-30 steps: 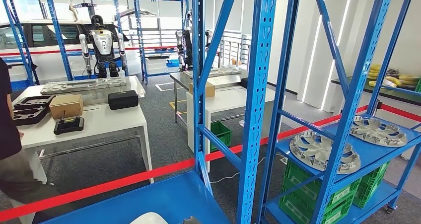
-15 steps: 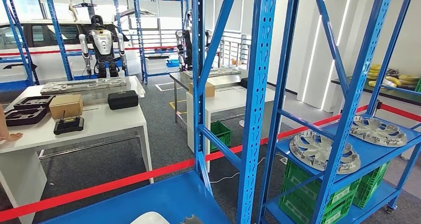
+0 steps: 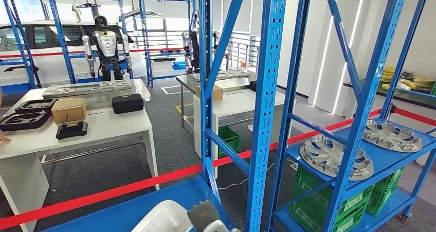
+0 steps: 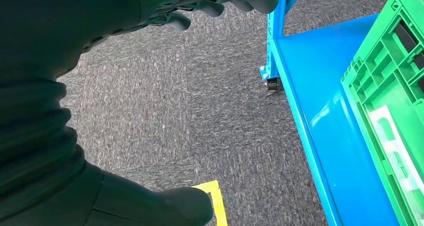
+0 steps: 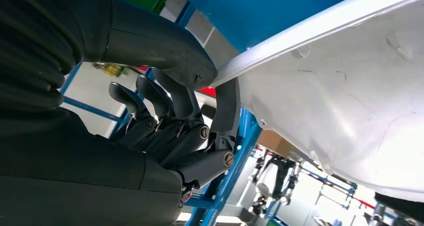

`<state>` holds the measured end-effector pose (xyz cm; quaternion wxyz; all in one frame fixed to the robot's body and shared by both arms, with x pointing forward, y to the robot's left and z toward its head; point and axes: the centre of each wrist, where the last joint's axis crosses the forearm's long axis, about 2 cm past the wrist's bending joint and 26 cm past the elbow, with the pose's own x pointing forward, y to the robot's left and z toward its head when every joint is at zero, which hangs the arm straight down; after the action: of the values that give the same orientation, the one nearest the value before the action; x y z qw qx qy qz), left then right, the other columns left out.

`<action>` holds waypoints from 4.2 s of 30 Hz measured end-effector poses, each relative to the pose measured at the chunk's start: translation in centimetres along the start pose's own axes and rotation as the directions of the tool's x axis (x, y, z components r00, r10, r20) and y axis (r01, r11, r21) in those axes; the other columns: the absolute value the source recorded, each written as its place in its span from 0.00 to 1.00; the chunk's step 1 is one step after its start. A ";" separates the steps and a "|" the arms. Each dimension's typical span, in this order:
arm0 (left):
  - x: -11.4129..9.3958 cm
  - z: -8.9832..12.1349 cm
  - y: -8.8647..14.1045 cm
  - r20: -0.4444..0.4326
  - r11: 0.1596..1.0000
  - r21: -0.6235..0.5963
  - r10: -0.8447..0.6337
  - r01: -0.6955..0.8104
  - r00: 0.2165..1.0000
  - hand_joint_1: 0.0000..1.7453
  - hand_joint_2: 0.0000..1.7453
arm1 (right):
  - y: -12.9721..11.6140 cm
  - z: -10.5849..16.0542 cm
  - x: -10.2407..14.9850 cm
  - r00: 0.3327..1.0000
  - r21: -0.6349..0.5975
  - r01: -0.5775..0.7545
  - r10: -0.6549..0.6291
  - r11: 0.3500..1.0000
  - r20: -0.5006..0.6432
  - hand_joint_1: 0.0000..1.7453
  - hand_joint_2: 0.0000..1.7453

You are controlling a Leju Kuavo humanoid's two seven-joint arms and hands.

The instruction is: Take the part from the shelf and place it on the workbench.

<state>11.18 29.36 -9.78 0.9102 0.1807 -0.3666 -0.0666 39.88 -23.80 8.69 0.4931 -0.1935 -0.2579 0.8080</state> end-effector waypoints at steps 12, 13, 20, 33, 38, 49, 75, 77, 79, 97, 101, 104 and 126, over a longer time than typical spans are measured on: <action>0.2 -0.2 0.1 -0.001 1.000 0.012 0.010 -0.010 1.000 0.00 1.00 | -0.4 0.1 -0.1 1.000 0.003 -0.005 0.005 1.000 -0.008 0.92 1.00; 0.2 -0.2 0.1 -0.001 1.000 0.013 0.012 -0.012 1.000 0.00 1.00 | -0.4 0.1 -0.1 1.000 0.001 -0.003 0.003 1.000 -0.002 0.92 1.00; 0.2 -0.2 0.1 0.013 1.000 0.002 0.015 -0.015 1.000 0.00 1.00 | 0.6 -0.2 0.4 0.998 0.033 0.037 -0.038 0.999 0.045 0.92 1.00; 0.1 -0.1 0.1 0.025 1.000 -0.021 0.013 -0.012 1.000 0.00 1.00 | 2.4 -1.0 3.1 0.993 0.094 0.070 -0.079 0.993 0.093 0.92 1.00; 0.1 -0.1 0.1 0.021 1.000 -0.020 0.013 -0.013 1.000 0.00 1.00 | 2.7 -1.2 4.4 0.991 0.118 0.076 -0.088 0.990 0.100 0.92 1.00; 0.0 -0.1 0.1 0.018 1.000 -0.027 0.017 -0.017 1.000 0.00 1.00 | 3.0 -1.4 5.6 0.991 0.138 0.075 -0.089 0.988 0.102 0.00 1.00; 0.2 -0.2 0.2 -0.011 1.000 -0.018 0.019 -0.019 1.000 0.00 0.00 | 0.2 -0.9 5.3 0.993 0.092 0.039 -0.050 0.995 0.111 0.00 1.00; 0.2 -0.2 0.2 -0.011 1.000 -0.018 0.020 -0.020 1.000 0.00 0.00 | 0.0 -0.8 5.3 0.993 0.089 0.036 -0.046 0.995 0.112 0.00 1.00; 0.2 -0.2 0.1 -0.009 1.000 -0.017 0.020 -0.020 1.000 0.00 0.00 | -0.2 -0.8 5.3 0.993 0.082 0.028 -0.038 0.996 0.115 0.00 1.00; -0.5 0.3 -0.1 0.001 0.999 -0.021 0.029 -0.029 1.000 0.00 0.00 | -3.3 -0.2 5.9 0.947 -0.252 -0.045 0.121 0.967 0.298 0.00 0.00; -0.5 0.4 -0.3 0.002 0.999 -0.026 0.030 -0.030 1.000 0.00 0.00 | -2.8 -0.4 6.6 0.939 -0.302 -0.028 0.129 0.953 0.320 0.00 0.00; -0.4 0.4 -0.5 0.002 0.999 -0.030 0.030 -0.030 1.000 0.00 0.00 | -2.4 -0.5 6.9 0.937 -0.301 -0.022 0.125 0.953 0.327 0.00 0.00; -0.2 0.5 -0.9 -0.004 0.998 -0.049 0.026 -0.027 1.000 0.00 0.00 | -0.7 -0.8 9.0 0.926 -0.624 0.150 0.112 0.767 0.360 0.00 0.00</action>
<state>10.71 28.46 -9.91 0.9157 0.1536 -0.3658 -0.0632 36.82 -15.26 7.92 0.3463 -0.1884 -0.6096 0.6877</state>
